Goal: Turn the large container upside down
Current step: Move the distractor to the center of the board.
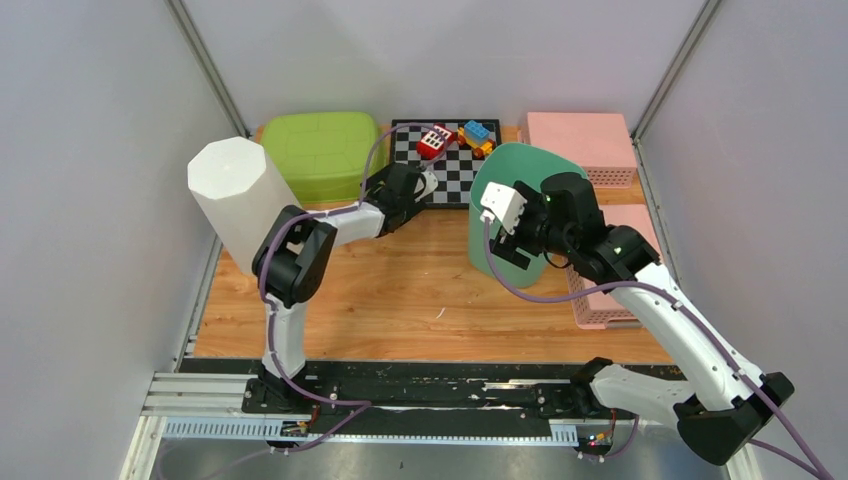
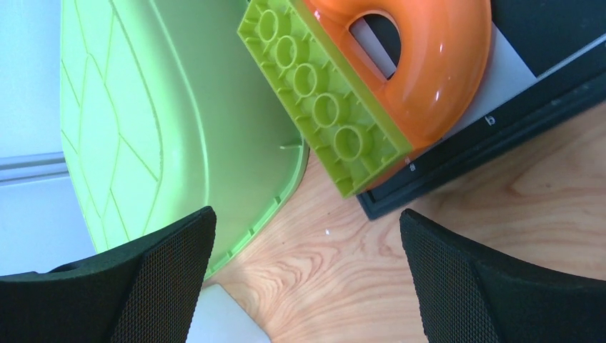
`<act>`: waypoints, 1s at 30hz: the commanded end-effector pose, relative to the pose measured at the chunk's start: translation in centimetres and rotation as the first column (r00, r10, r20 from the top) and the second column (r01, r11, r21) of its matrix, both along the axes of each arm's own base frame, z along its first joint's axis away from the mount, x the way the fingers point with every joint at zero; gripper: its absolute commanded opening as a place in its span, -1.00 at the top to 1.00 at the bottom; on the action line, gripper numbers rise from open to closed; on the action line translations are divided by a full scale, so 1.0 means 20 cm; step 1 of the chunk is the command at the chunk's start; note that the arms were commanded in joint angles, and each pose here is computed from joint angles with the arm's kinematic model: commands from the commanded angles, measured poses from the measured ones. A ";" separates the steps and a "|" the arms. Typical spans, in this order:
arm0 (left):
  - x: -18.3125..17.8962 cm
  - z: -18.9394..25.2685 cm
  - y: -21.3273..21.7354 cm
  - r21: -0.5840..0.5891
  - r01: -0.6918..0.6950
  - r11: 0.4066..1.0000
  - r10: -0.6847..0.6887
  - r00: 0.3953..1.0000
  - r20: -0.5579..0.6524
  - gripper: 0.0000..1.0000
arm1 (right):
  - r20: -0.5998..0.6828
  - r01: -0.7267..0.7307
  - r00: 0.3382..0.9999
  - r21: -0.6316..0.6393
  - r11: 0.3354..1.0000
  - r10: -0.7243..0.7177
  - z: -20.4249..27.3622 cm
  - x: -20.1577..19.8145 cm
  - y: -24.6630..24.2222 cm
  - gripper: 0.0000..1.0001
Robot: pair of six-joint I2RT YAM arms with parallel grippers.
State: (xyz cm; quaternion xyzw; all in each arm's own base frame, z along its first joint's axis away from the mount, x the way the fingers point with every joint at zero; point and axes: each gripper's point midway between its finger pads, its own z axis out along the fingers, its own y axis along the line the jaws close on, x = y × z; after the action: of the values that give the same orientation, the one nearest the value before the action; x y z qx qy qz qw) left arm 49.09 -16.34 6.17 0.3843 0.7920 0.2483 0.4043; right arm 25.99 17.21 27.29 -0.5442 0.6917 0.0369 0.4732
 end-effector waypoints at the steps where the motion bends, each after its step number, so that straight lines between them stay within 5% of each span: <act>1: -0.06 0.26 -0.05 -0.131 0.033 0.991 -0.028 0.999 0.041 -1.00 | -0.063 -0.014 0.998 0.018 1.000 0.016 -0.03 -0.03 0.01 -0.62; 10: -0.42 0.54 -0.08 -0.298 0.179 0.938 -0.202 0.978 -0.047 -1.00 | -0.143 0.015 0.990 -0.004 1.000 -0.015 -0.03 -0.04 0.01 -0.37; 21: -0.98 0.84 0.02 -0.384 0.395 0.835 -0.435 0.900 -0.019 -1.00 | -0.255 0.093 0.961 -0.083 0.992 -0.111 -0.08 -0.02 -0.04 0.03; 30: -1.29 0.85 0.10 -0.376 0.511 0.773 -0.556 0.831 -0.015 -1.00 | -0.395 0.061 0.912 -0.125 0.990 -0.106 -0.11 -0.06 0.00 0.72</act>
State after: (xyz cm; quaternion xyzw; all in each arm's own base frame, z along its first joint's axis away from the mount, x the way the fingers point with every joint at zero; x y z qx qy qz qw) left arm 26.19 -14.68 25.49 0.4881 0.7104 -0.0231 0.5065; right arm 26.25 17.84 25.54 -0.5267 0.7759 0.0718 0.3397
